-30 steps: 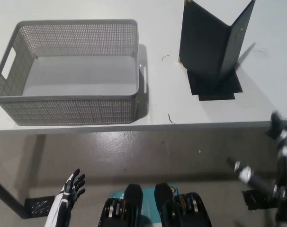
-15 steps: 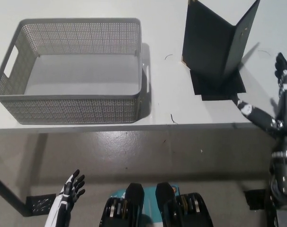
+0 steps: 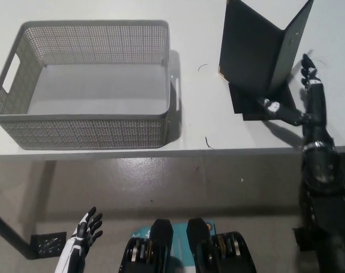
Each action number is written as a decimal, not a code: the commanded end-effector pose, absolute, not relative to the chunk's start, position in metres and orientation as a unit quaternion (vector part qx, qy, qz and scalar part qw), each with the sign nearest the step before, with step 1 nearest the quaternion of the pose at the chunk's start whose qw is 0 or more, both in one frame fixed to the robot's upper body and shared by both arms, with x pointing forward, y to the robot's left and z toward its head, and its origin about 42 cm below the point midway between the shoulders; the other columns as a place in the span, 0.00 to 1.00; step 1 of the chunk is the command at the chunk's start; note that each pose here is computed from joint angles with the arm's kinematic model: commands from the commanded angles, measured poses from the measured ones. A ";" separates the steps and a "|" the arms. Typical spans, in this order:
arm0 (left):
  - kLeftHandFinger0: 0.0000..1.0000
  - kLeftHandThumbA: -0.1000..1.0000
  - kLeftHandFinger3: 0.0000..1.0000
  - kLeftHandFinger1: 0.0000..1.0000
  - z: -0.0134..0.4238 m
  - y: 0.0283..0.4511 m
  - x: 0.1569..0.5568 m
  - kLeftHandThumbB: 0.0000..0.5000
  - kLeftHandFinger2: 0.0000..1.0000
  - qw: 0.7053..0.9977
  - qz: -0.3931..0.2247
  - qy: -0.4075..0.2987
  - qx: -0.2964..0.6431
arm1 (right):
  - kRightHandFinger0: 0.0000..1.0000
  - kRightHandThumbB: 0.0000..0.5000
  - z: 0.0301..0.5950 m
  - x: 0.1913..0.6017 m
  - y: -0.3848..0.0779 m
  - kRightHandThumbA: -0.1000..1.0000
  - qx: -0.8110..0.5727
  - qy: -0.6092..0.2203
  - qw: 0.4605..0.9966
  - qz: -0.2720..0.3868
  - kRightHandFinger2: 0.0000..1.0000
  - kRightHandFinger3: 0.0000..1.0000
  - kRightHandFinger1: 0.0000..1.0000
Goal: A notebook is kept standing on the table on the right hand side and a container is kept on the left hand side and the robot uses its right hand to grab the notebook and places it in the container
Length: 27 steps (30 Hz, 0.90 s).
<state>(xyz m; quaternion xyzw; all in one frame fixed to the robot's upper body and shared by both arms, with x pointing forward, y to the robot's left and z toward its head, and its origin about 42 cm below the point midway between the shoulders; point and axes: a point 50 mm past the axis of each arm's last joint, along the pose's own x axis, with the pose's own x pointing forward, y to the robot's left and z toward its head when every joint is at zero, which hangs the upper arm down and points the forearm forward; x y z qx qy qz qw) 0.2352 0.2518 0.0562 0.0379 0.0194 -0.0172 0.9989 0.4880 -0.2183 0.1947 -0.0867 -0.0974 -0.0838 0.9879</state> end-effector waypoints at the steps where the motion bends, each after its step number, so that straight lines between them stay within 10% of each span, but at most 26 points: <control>1: 1.00 1.00 1.00 1.00 0.063 0.255 0.230 0.45 1.00 0.999 -0.027 -0.008 0.046 | 1.00 1.00 0.235 0.519 -0.200 1.00 -0.059 -0.130 0.986 -0.087 1.00 1.00 1.00; 14: 1.00 1.00 1.00 1.00 0.062 0.254 0.220 0.48 1.00 0.999 -0.031 -0.003 0.035 | 1.00 1.00 0.298 0.574 -0.157 1.00 0.014 -0.108 0.993 -0.047 1.00 1.00 1.00; 16: 1.00 1.00 1.00 1.00 0.060 0.253 0.219 0.49 1.00 0.999 -0.032 -0.002 0.034 | 1.00 0.85 0.313 0.582 -0.152 0.93 0.107 -0.099 0.988 -0.055 1.00 1.00 1.00; 17: 1.00 1.00 1.00 1.00 0.059 0.251 0.219 0.49 1.00 0.999 -0.033 -0.005 0.036 | 0.88 0.88 0.330 0.588 -0.148 0.77 0.177 -0.071 0.976 -0.104 1.00 1.00 0.91; 18: 1.00 1.00 1.00 1.00 0.059 0.251 0.220 0.49 1.00 0.999 -0.034 -0.005 0.033 | 0.55 0.77 0.334 0.589 -0.147 0.61 0.185 -0.063 0.973 -0.118 0.77 0.79 0.56; 19: 1.00 1.00 1.00 1.00 0.059 0.250 0.221 0.49 1.00 0.999 -0.035 -0.004 0.029 | 0.15 0.45 0.345 0.591 -0.146 0.35 0.193 -0.048 0.969 -0.148 0.34 0.25 0.18; 21: 1.00 1.00 1.00 1.00 0.060 0.251 0.221 0.52 1.00 0.999 -0.031 -0.003 0.028 | 0.00 0.38 0.359 0.593 -0.142 0.01 0.220 -0.048 0.961 -0.159 0.17 0.11 0.00; 22: 1.00 1.00 1.00 1.00 0.060 0.253 0.222 0.52 1.00 0.999 -0.031 -0.006 0.034 | 0.00 0.30 0.362 0.593 -0.140 0.00 0.222 -0.051 0.961 -0.158 0.26 0.09 0.00; 25: 1.00 1.00 1.00 1.00 0.063 0.255 0.222 0.49 1.00 0.999 -0.034 -0.013 0.034 | 0.00 0.26 0.358 0.591 -0.137 0.00 0.236 -0.081 0.958 -0.145 0.53 0.53 0.05; 27: 1.00 1.00 1.00 1.00 0.063 0.255 0.222 0.52 1.00 0.998 -0.035 -0.011 0.043 | 0.00 0.24 0.354 0.590 -0.136 0.00 0.237 -0.085 0.957 -0.145 0.52 0.61 0.04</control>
